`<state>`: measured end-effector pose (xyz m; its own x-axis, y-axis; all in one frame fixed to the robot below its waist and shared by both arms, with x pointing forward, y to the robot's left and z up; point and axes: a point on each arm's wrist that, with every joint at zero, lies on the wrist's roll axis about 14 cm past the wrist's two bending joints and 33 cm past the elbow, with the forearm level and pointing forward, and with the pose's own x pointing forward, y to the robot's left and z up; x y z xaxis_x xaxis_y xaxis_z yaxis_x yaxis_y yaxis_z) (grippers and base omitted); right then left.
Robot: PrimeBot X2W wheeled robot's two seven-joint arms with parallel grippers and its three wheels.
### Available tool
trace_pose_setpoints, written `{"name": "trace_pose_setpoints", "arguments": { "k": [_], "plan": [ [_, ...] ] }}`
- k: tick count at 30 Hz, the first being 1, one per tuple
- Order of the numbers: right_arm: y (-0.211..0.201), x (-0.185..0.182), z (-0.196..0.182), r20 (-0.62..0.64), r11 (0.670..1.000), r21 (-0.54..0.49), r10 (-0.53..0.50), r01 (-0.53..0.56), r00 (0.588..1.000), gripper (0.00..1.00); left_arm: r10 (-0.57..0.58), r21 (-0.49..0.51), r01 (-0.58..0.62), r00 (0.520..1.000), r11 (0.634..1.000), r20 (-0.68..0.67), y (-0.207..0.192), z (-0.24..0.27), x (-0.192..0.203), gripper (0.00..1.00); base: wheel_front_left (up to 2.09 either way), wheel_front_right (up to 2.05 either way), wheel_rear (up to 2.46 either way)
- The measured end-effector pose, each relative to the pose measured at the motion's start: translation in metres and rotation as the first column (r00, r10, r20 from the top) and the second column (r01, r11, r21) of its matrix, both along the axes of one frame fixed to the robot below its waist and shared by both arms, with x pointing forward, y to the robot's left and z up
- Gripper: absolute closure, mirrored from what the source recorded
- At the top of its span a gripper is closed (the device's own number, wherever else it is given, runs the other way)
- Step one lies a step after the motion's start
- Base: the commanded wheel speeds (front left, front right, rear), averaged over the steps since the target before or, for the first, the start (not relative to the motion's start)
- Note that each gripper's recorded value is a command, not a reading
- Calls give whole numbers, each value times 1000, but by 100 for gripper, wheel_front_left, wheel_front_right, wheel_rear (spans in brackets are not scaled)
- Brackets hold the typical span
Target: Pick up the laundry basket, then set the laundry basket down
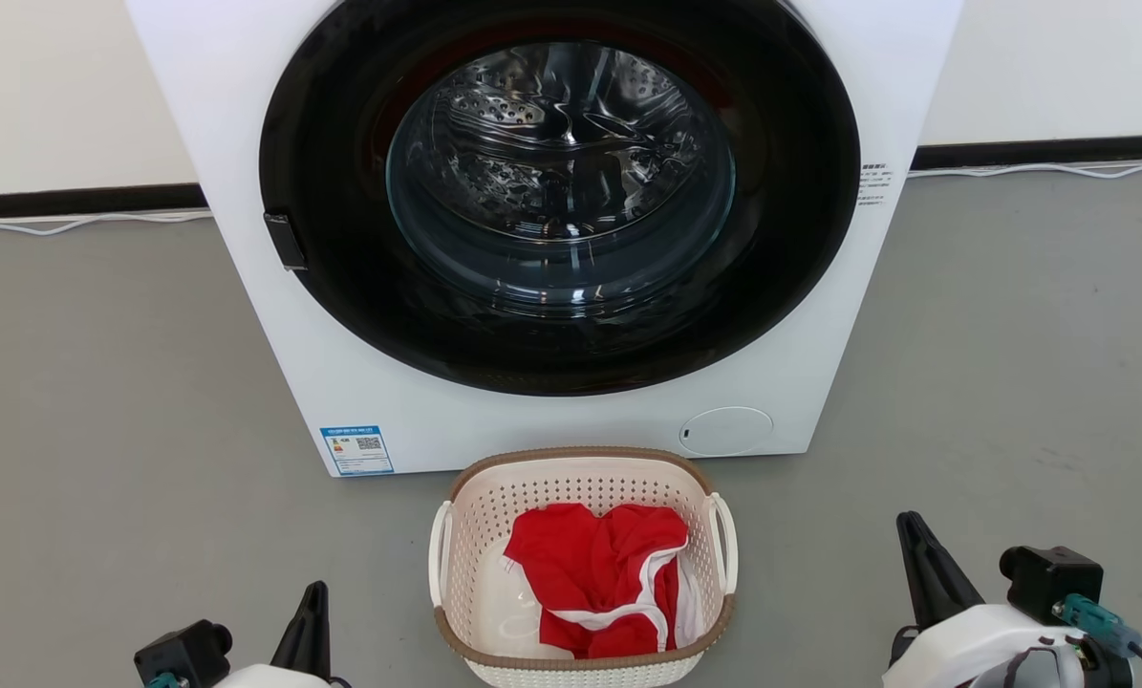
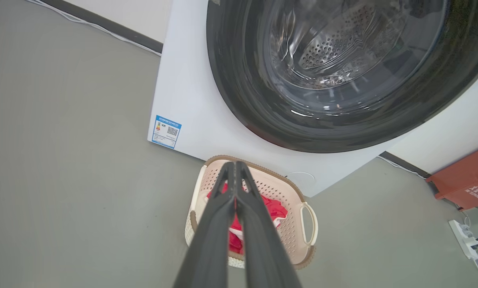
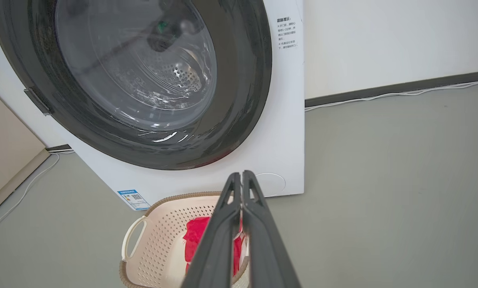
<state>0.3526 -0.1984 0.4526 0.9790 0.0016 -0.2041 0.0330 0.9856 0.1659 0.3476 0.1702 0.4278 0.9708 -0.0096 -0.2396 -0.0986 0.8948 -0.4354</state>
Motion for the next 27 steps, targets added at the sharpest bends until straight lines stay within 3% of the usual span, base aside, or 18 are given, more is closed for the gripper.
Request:
{"name": "trace_pose_setpoints", "arguments": {
  "k": [14, 27],
  "plan": [
    [-3, 1, 1, 1, 984, 172, -48, 47, 999, 100, 46, -135, -48, 999, 990, -18, 5, 0, 1, 100, 0, 0, 0],
    [-4, 3, 2, -5, 935, 343, -91, 87, 996, 100, 77, -268, -82, 997, 960, -29, 7, 3, 4, 100, 0, 0, 0]
  ]
}}
